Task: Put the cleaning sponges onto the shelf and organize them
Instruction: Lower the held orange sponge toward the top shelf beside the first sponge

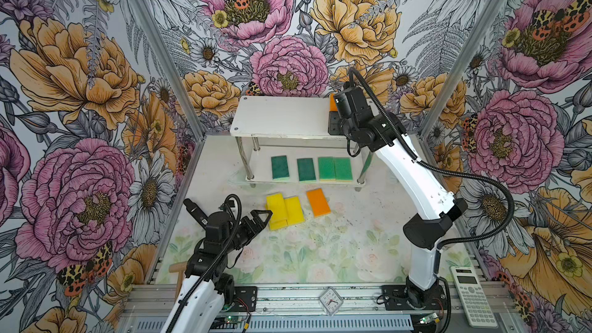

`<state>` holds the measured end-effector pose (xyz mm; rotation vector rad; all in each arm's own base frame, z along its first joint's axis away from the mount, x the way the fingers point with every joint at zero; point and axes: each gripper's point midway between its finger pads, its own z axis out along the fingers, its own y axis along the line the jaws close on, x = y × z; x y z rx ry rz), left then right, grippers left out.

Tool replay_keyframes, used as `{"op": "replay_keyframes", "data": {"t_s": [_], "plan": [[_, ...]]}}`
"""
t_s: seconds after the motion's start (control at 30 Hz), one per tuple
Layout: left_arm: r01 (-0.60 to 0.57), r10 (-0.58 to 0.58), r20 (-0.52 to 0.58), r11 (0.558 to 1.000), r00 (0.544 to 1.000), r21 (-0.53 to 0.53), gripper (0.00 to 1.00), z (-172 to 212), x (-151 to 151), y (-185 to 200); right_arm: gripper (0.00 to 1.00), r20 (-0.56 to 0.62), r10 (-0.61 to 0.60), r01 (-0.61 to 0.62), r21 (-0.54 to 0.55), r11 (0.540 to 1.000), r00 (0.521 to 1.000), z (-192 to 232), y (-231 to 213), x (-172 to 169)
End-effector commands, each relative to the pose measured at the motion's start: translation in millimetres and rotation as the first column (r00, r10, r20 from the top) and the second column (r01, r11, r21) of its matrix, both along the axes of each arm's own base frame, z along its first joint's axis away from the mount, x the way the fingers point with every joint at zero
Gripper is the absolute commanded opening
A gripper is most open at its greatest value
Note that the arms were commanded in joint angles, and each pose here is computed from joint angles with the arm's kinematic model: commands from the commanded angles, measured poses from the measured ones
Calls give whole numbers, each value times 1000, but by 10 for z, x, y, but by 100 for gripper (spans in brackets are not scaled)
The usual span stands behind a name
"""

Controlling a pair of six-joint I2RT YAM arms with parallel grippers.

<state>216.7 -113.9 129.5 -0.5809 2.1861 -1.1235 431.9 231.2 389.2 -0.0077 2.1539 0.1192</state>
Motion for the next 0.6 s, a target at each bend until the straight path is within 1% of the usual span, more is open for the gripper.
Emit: {"op": "replay_keyframes", "data": {"t_s": [0.0, 0.57], "plan": [[1, -1, -8, 1000, 1000, -2, 99, -43, -15, 10, 56, -2, -13, 13, -5, 1000, 1000, -22, -34, 21], [1, -1, -12, 1000, 1000, -2, 99, -57, -19, 9, 58, 9, -34, 34, -11, 999, 999, 6, -88, 15]]}}
